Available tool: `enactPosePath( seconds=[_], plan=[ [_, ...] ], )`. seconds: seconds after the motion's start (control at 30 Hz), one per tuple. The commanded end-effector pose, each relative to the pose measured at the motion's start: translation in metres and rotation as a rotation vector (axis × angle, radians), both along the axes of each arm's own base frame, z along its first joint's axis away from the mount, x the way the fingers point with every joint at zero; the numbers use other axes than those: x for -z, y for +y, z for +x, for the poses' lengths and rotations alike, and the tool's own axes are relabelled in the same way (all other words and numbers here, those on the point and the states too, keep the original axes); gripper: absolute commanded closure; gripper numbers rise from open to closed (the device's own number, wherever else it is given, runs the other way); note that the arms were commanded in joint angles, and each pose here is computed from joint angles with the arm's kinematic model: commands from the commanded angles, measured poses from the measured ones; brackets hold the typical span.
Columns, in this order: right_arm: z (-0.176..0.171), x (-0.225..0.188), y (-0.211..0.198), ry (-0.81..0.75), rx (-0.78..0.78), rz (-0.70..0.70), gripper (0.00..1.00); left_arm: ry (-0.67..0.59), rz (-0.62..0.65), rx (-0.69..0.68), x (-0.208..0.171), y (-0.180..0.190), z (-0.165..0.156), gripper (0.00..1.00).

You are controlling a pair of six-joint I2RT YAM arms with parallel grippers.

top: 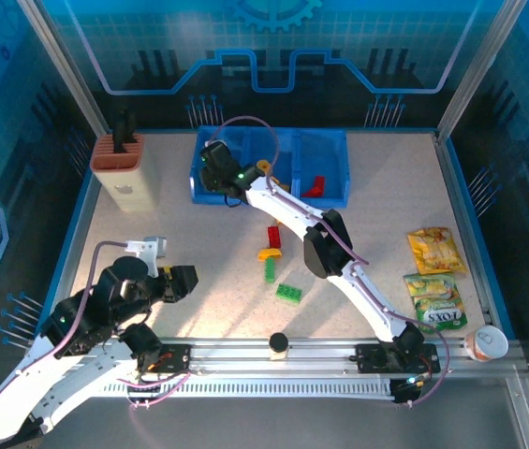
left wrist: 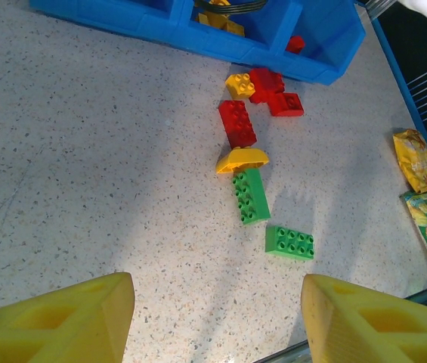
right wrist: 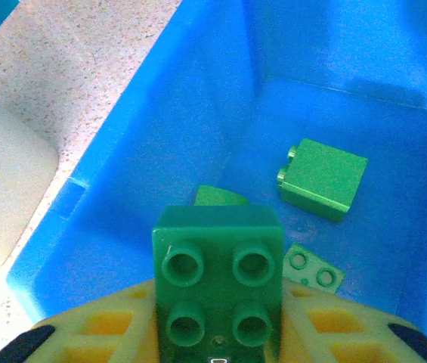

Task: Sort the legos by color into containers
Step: Place the lego in the container.

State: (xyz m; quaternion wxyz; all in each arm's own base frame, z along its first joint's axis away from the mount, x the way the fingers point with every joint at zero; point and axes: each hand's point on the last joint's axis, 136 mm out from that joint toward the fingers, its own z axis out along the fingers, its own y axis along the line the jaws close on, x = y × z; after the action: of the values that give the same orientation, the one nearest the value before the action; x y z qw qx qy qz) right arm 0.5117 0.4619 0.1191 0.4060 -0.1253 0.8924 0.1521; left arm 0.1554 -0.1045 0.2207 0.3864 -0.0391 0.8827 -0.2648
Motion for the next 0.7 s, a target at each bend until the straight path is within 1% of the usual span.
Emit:
enactPosePath(
  seconds=[0.0, 0.27, 0.4, 0.5, 0.67],
  plan=[
    [0.007, 0.013, -0.005, -0.018, 0.003, -0.051, 0.62, -0.016, -0.023, 0.012, -0.011, -0.001, -0.003, 0.39],
    [0.004, 0.016, -0.007, -0.012, -0.008, -0.07, 0.6, -0.016, -0.023, 0.006, -0.011, -0.001, -0.002, 0.4],
    [0.001, 0.024, -0.009, 0.008, -0.014, -0.088, 0.59, -0.018, -0.029, 0.009, -0.012, -0.002, -0.002, 0.4],
    [-0.004, 0.03, -0.01, 0.031, -0.023, -0.1, 0.59, -0.015, -0.023, 0.01, -0.011, -0.001, -0.002, 0.4],
    [-0.01, 0.028, -0.01, 0.031, -0.028, -0.098, 0.6, -0.015, -0.023, 0.014, -0.011, -0.002, -0.003, 0.4]
  ],
)
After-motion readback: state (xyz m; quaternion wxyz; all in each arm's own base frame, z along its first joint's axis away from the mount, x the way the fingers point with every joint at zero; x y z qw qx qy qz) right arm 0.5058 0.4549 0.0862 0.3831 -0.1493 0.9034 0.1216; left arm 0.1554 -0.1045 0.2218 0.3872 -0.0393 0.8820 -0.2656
